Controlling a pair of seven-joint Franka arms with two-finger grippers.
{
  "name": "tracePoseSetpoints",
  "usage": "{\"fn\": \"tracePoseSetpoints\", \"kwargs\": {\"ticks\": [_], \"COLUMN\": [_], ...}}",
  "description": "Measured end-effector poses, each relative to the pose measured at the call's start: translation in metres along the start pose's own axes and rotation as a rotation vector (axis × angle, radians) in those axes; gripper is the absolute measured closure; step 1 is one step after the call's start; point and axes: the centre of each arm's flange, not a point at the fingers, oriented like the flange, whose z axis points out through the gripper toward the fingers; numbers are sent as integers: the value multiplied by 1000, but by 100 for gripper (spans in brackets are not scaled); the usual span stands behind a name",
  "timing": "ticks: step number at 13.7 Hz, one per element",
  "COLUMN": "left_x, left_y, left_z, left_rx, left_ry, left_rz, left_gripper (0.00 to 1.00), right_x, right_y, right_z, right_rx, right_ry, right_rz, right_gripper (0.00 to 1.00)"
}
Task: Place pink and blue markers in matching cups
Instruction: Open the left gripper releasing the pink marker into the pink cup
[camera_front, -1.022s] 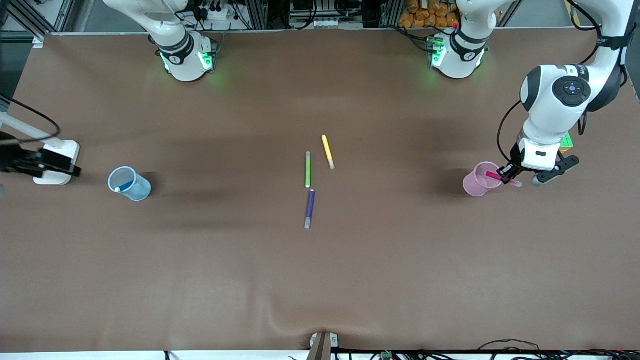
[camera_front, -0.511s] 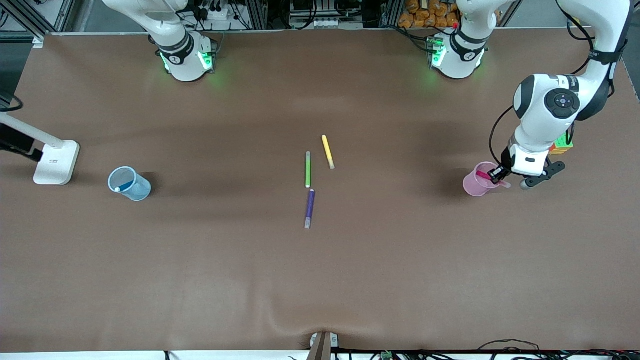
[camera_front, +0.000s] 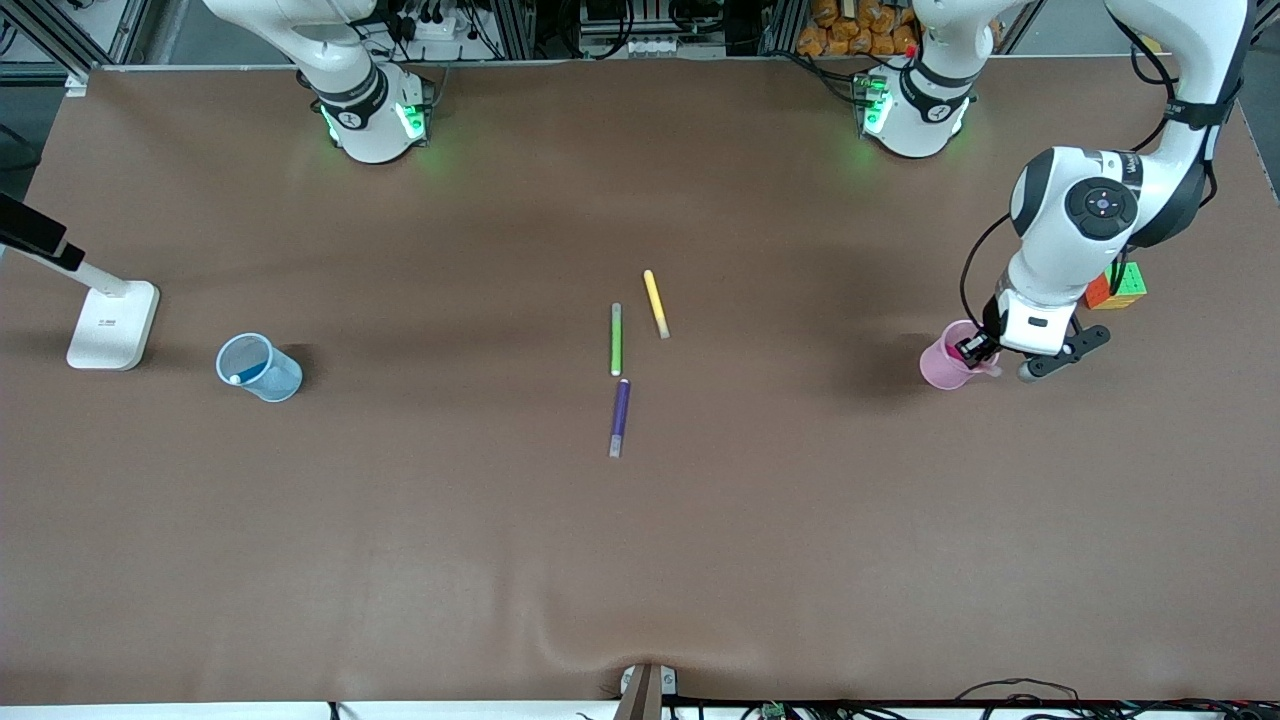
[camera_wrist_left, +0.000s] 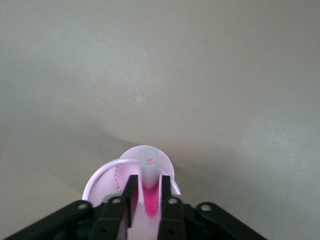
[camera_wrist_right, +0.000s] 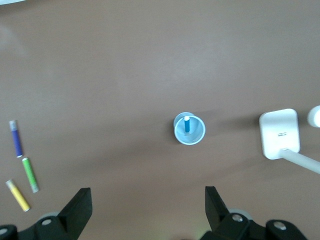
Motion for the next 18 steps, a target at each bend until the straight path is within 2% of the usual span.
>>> {"fn": "tracePoseSetpoints", "kwargs": {"ticks": [2,4,6,7,9,11,14,18], "left_x": [2,6,13,18,27,32,45,66], "left_y": [1,1,2,3,12,26,34,38], "left_z": [-3,-8,-17,-25,-47,-77,-123,-192], "left_rx": [3,1,9,23,55,89,130,102], "left_ry": [2,12,20,19,17,16,-4,-93], "left_rz": [-2,-5,-9,-11,1,42,88,131], "left_gripper": [47,24,4,0,0,0,0,0], "right_x": [1,4,5,5,2,-6,-24,-48], "right_y": [11,21,37,46,54,49,35,44], "right_z": [-1,-2,-2,-2,3,7,9,17], "right_rx": [40,38,31,28,16,-31,-71,-66], "right_ry": [-1,12,14,12,-14,-27,13,39], "right_rz": [5,-23,-122,-165,-206,-233,-294,-334], "right_gripper": [0,0,0,0,0,0,0,0]}}
